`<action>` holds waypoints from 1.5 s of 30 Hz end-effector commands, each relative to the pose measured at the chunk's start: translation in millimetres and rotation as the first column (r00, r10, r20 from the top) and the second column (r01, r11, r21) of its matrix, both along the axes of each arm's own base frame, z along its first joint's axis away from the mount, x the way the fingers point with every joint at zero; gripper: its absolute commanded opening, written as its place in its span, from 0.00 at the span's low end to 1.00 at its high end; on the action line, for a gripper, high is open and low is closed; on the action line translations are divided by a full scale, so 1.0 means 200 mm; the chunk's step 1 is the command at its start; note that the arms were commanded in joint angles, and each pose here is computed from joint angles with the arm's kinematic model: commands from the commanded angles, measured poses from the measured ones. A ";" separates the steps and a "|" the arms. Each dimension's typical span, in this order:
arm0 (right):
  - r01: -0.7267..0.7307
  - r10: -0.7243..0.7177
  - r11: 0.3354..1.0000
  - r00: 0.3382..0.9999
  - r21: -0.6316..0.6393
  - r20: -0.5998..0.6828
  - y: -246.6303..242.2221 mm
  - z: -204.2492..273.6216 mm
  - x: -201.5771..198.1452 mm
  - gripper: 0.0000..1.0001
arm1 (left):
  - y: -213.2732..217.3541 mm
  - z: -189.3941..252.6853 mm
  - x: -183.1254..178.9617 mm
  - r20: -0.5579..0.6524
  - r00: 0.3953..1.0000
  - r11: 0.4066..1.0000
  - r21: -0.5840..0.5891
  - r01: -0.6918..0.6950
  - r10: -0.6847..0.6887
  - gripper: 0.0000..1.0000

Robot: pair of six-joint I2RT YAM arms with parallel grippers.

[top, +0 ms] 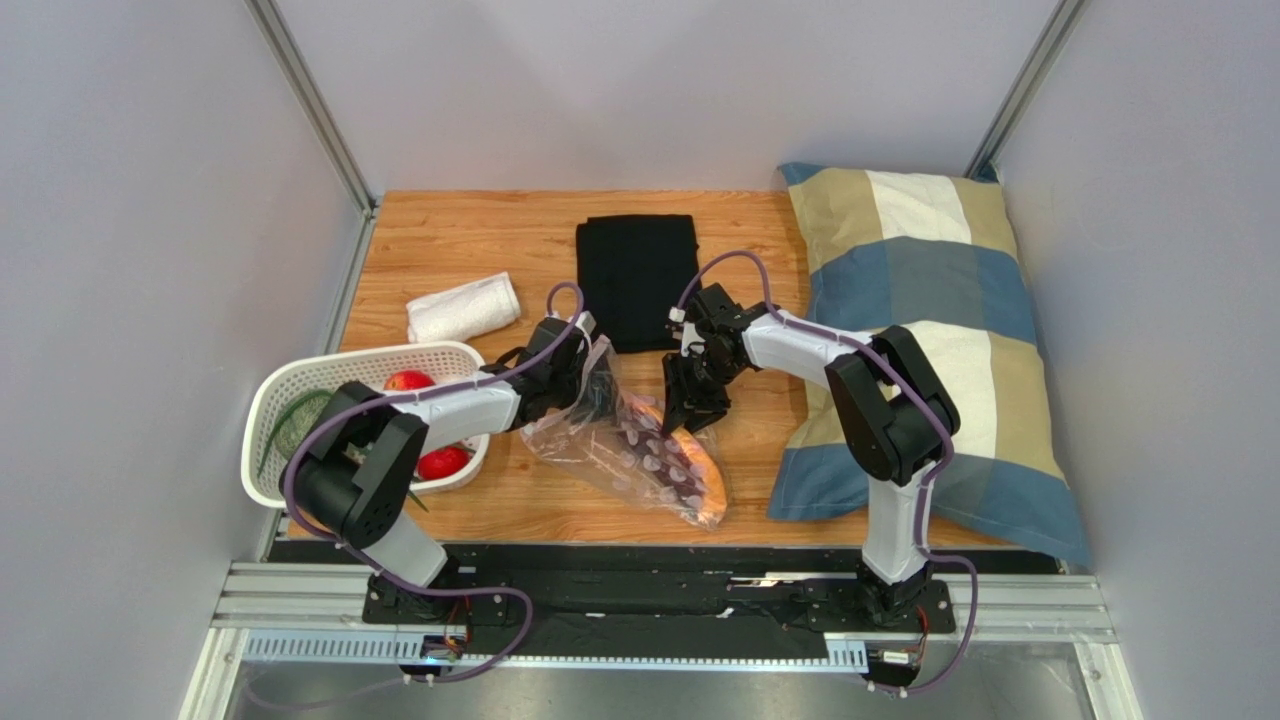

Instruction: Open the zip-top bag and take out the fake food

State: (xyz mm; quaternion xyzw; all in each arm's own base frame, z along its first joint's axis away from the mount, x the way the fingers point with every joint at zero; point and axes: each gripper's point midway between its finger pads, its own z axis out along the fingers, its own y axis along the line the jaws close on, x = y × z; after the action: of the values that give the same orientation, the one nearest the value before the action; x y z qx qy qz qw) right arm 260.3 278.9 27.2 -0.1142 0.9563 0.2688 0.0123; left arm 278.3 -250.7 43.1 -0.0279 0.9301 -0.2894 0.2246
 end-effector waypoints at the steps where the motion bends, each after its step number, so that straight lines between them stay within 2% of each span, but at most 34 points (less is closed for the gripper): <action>1: -0.004 0.005 1.000 1.000 -0.027 0.020 0.00 -0.05 0.04 0.41 | -0.07 0.00 0.06 0.052 0.998 0.998 -0.053 0.036 -0.034 0.44; 3: -0.005 0.005 1.000 1.000 -0.018 0.012 0.01 -0.05 0.05 0.41 | -0.05 -0.03 0.05 0.025 0.999 0.999 -0.018 0.030 -0.029 0.45; 6: -0.001 0.001 1.000 1.000 -0.006 -0.001 0.03 -0.05 0.04 0.40 | -0.08 -0.04 0.05 0.026 0.998 0.998 -0.044 0.054 -0.053 0.47; 10: 0.002 -0.002 1.000 1.000 0.000 -0.007 0.04 -0.05 0.04 0.38 | -0.16 -0.06 -0.02 -0.006 0.992 0.981 -0.152 0.123 -0.126 0.47; 11: 0.002 -0.002 1.000 1.000 0.005 -0.007 0.04 -0.05 0.04 0.38 | -0.20 -0.02 0.00 0.015 0.992 0.971 -0.206 0.122 -0.122 0.47; 15: 0.017 -0.016 0.999 1.000 0.029 -0.022 0.06 -0.05 0.04 0.37 | -0.24 0.01 -0.02 0.029 0.992 0.948 -0.292 0.124 -0.121 0.44; 17: 0.025 -0.023 0.998 0.999 0.053 -0.032 0.08 -0.04 0.04 0.37 | -0.26 0.02 -0.03 0.031 0.989 0.937 -0.315 0.150 -0.148 0.41; 18: 0.027 -0.025 0.998 0.999 0.060 -0.034 0.09 -0.04 0.03 0.37 | -0.28 0.02 -0.03 0.025 0.986 0.932 -0.323 0.162 -0.162 0.36; 21: 0.033 -0.027 0.995 0.998 0.098 -0.060 0.11 -0.05 0.01 0.26 | -0.33 0.00 -0.04 0.006 0.979 0.911 -0.367 0.191 -0.202 0.28; 23: 0.031 -0.023 0.992 0.998 0.123 -0.062 0.13 -0.06 0.02 0.17 | -0.34 -0.01 -0.05 -0.005 0.978 0.905 -0.381 0.189 -0.206 0.28; 25: 0.029 -0.022 0.992 0.998 0.124 -0.057 0.14 -0.07 0.02 0.11 | -0.35 -0.04 -0.06 -0.038 0.976 0.904 -0.387 0.183 -0.214 0.31; 26: 0.031 -0.023 0.993 0.998 0.116 -0.066 0.13 -0.09 0.02 0.05 | -0.36 -0.07 -0.08 -0.058 0.973 0.906 -0.380 0.185 -0.223 0.33; 27: 0.028 -0.021 0.993 0.998 0.112 -0.067 0.13 -0.10 0.02 0.01 | -0.36 -0.10 -0.08 -0.078 0.971 0.912 -0.367 0.181 -0.224 0.38; 28: 0.027 -0.018 0.993 0.997 0.111 -0.074 0.13 -0.11 0.02 0.00 | -0.34 -0.13 -0.09 -0.094 0.971 0.922 -0.346 0.176 -0.220 0.39; 31: 0.030 -0.022 0.995 0.996 0.096 -0.082 0.13 -0.14 0.02 0.00 | -0.33 -0.20 -0.12 -0.125 0.963 0.934 -0.300 0.195 -0.241 0.40; 33: 0.031 -0.022 0.994 0.996 0.107 -0.082 0.14 -0.13 0.03 0.00 | -0.35 -0.23 -0.14 -0.139 0.953 0.932 -0.287 0.221 -0.269 0.33; 34: 0.034 -0.025 0.994 0.997 0.108 -0.079 0.14 -0.12 0.03 0.00 | -0.35 -0.24 -0.15 -0.145 0.951 0.935 -0.272 0.229 -0.275 0.27; 35: 0.033 -0.026 0.993 0.997 0.111 -0.070 0.15 -0.11 0.04 0.00 | -0.35 -0.24 -0.15 -0.140 0.950 0.934 -0.270 0.233 -0.278 0.17; 38: 0.040 -0.034 0.994 0.998 0.106 -0.060 0.14 -0.08 0.05 0.02 | -0.33 -0.22 -0.14 -0.115 0.952 0.935 -0.253 0.248 -0.284 0.03; 41: 0.055 -0.050 0.995 0.997 0.088 -0.055 0.11 -0.04 0.07 0.07 | -0.34 -0.15 -0.14 -0.085 0.948 0.926 -0.258 0.277 -0.308 0.00; 42: 0.059 -0.055 0.994 0.997 0.090 -0.051 0.11 -0.02 0.08 0.11 | -0.35 -0.10 -0.13 -0.056 0.948 0.921 -0.262 0.288 -0.312 0.00; 43: 0.061 -0.057 0.995 0.997 0.081 -0.049 0.10 0.01 0.08 0.23 | -0.33 -0.09 -0.13 -0.051 0.946 0.922 -0.244 0.300 -0.321 0.00; 45: 0.067 -0.065 0.994 0.998 0.081 -0.025 0.07 0.06 0.09 0.32 | -0.32 0.02 -0.11 0.002 0.948 0.925 -0.221 0.310 -0.317 0.00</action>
State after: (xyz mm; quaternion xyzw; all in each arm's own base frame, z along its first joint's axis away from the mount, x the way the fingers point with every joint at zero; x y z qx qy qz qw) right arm 237.9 283.2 27.0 -0.0477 0.9459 0.3085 -0.0884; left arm 303.5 -303.8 26.3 0.0251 0.8850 -0.4183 0.2030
